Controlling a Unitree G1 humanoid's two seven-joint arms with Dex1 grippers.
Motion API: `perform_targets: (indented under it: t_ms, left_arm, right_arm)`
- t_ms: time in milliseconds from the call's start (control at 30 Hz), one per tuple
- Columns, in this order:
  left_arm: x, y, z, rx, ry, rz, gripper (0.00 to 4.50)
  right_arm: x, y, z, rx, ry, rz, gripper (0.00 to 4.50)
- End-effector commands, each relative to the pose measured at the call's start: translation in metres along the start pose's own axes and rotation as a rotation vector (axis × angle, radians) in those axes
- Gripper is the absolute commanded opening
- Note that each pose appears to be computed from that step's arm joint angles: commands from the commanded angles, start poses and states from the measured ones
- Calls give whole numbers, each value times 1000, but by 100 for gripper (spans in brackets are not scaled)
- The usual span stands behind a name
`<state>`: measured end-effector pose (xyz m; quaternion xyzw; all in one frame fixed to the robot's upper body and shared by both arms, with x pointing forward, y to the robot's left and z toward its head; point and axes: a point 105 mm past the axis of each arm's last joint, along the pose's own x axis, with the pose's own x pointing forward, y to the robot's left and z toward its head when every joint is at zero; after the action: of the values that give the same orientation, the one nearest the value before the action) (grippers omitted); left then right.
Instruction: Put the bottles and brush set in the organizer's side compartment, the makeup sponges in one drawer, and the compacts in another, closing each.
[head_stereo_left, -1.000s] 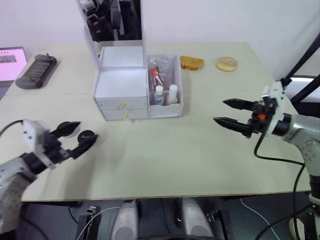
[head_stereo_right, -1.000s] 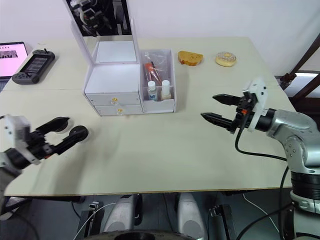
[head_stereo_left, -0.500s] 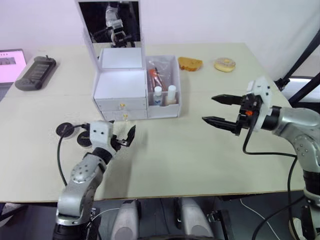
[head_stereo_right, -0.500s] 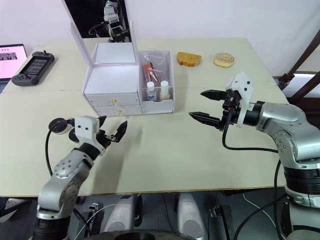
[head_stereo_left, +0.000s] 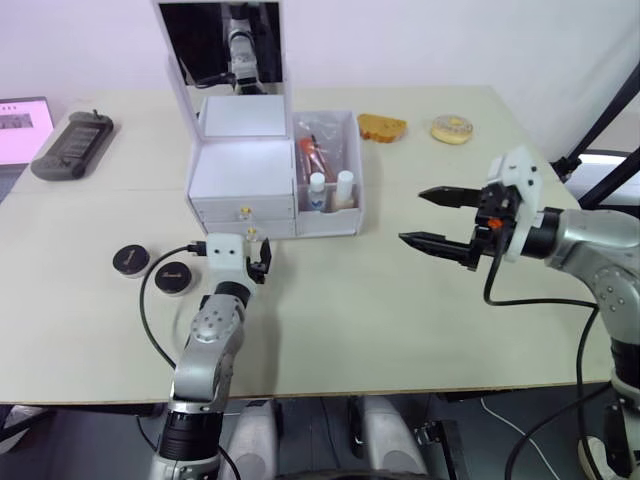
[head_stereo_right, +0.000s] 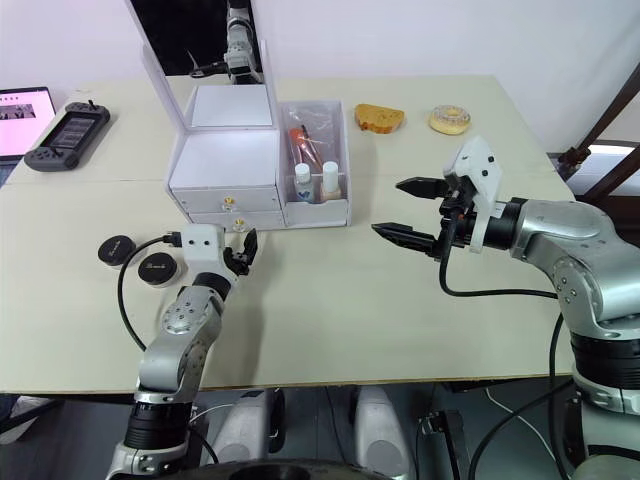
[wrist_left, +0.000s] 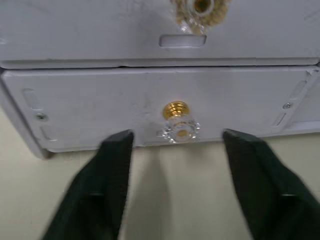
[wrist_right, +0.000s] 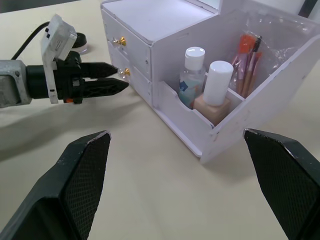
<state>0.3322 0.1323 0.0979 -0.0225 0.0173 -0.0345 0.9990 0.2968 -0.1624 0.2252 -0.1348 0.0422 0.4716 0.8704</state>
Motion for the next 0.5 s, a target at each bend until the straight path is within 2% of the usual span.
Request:
perform_targets:
  t_ms: [33, 333, 500]
  left_arm:
    - [6, -10, 18, 17, -80, -15, 103]
    - [11, -10, 28, 53, -132, -8, 103]
    - [11, -10, 25, 52, -114, 2, 103]
  right_arm:
    - [-4, 2, 13, -47, -22, -10, 450]
    - [-6, 6, 9, -31, -5, 4, 450]
    - [-5, 5, 8, -42, 1, 3, 450]
